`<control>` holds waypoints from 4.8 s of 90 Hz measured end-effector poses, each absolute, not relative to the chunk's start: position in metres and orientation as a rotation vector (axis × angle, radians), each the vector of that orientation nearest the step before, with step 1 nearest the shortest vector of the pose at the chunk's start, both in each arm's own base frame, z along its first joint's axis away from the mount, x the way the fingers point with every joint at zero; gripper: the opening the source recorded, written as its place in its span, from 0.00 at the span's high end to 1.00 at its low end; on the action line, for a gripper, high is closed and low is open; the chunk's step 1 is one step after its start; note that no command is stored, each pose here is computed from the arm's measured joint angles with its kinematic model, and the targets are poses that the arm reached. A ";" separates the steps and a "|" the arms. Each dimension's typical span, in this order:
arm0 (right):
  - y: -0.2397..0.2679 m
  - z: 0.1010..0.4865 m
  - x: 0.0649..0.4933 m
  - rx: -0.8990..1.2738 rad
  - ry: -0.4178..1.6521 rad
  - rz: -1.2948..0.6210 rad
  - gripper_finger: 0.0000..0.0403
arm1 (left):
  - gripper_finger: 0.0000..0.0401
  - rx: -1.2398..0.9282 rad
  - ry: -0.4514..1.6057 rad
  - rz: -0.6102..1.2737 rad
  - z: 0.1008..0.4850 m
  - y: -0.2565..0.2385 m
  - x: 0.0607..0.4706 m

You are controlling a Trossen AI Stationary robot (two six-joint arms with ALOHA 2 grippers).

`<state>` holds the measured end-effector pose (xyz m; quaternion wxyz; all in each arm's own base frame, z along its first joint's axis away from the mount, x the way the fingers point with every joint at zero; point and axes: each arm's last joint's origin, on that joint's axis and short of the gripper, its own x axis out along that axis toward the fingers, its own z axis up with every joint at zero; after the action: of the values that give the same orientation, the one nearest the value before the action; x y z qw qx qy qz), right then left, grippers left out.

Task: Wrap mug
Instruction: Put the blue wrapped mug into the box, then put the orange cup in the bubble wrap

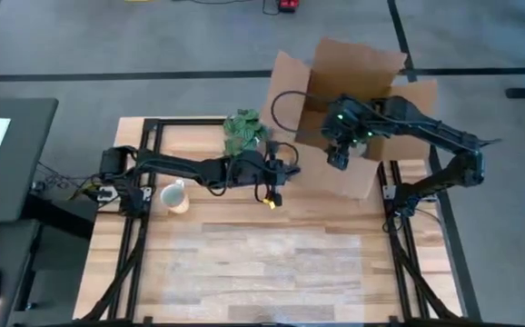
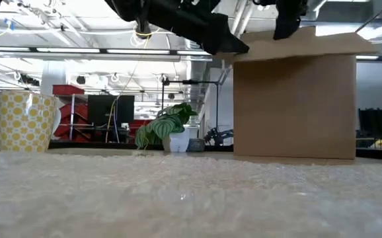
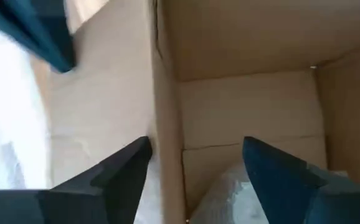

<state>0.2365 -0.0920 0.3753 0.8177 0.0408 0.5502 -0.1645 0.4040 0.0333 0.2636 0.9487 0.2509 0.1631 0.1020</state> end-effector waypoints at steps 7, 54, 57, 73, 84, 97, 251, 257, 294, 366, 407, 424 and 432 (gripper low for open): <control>-0.092 0.367 0.244 0.069 1.213 -0.312 0.39 | 1.00 0.509 0.350 0.227 0.262 0.033 0.404; -0.092 0.333 0.273 0.053 1.379 -0.250 0.73 | 1.00 0.570 0.406 0.313 0.281 -0.001 0.387; -0.091 0.331 0.276 0.046 1.384 -0.243 0.78 | 1.00 0.569 0.412 0.319 0.285 -0.006 0.384; -0.077 0.331 0.281 0.026 1.369 -0.224 0.97 | 1.00 0.533 0.485 0.318 0.302 -0.026 0.356; -0.062 0.331 0.285 0.019 1.362 -0.221 0.95 | 1.00 0.490 0.534 0.320 0.306 -0.036 0.336; -0.040 0.331 0.290 0.010 1.343 -0.197 0.97 | 1.00 0.456 0.582 0.361 0.304 -0.045 0.313; 0.056 0.443 0.271 -0.174 0.918 0.024 0.41 | 0.74 -0.076 0.983 0.543 0.275 -0.087 0.176; 0.075 0.444 0.265 -0.181 0.903 0.053 0.41 | 0.68 -0.093 1.023 0.572 0.275 -0.084 0.170; 0.191 0.424 0.231 -0.165 0.755 0.213 0.41 | 0.49 -0.220 1.265 0.682 0.273 -0.059 0.157; 0.246 0.353 0.218 0.059 0.716 0.119 0.41 | 0.97 -0.087 1.397 0.541 0.218 -0.057 0.150; 0.233 0.304 0.234 0.215 0.837 0.043 0.41 | 0.99 -0.168 0.922 -0.036 0.283 -0.119 0.207; 0.230 0.294 0.238 0.223 0.826 0.027 0.41 | 1.00 -0.084 0.861 -0.172 0.260 -0.152 0.244; 0.228 0.294 0.241 0.235 0.811 0.017 0.41 | 1.00 0.000 0.881 -0.198 0.254 -0.165 0.263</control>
<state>0.2413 0.2278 0.2938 0.9122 0.1138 0.3936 0.0084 0.2632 -0.1646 0.2537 0.8999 0.0000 0.4255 -0.0957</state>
